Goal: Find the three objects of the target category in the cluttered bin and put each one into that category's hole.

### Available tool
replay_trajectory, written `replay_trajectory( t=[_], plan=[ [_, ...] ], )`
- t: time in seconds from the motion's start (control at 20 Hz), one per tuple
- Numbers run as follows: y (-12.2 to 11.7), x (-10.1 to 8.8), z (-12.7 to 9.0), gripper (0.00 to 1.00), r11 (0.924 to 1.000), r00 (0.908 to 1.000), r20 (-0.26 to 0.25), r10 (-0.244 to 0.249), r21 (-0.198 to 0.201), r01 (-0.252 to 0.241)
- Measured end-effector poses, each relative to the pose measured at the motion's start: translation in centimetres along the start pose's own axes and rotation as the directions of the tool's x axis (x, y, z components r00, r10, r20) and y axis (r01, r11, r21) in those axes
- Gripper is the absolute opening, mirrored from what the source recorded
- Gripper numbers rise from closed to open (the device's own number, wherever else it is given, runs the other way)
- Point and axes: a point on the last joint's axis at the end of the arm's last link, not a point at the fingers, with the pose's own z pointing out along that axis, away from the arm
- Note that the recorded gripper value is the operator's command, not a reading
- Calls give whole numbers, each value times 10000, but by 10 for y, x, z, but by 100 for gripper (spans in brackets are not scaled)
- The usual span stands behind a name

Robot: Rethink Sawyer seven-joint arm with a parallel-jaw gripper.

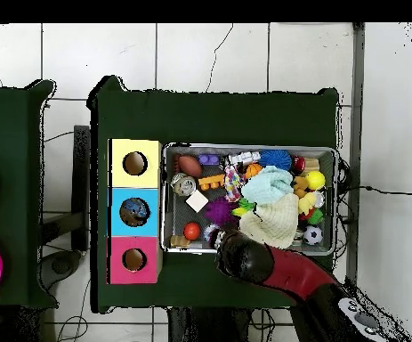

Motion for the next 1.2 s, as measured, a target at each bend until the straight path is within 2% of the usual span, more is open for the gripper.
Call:
replay_trajectory(
  t=[0.25,0.55,0.8,0.95,1.2],
  plan=[
    [11,11,2,100,9998,9997,-254,-28,-220,23],
    [15,15,8,100,9995,9992,-404,-29,-327,16],
    [17,24,26,100,9989,9985,-556,22,-471,-49],
    [19,28,35,100,9985,9988,-495,63,-544,-90],
    [22,31,54,100,9976,9998,-105,166,-667,-172]
  ],
)
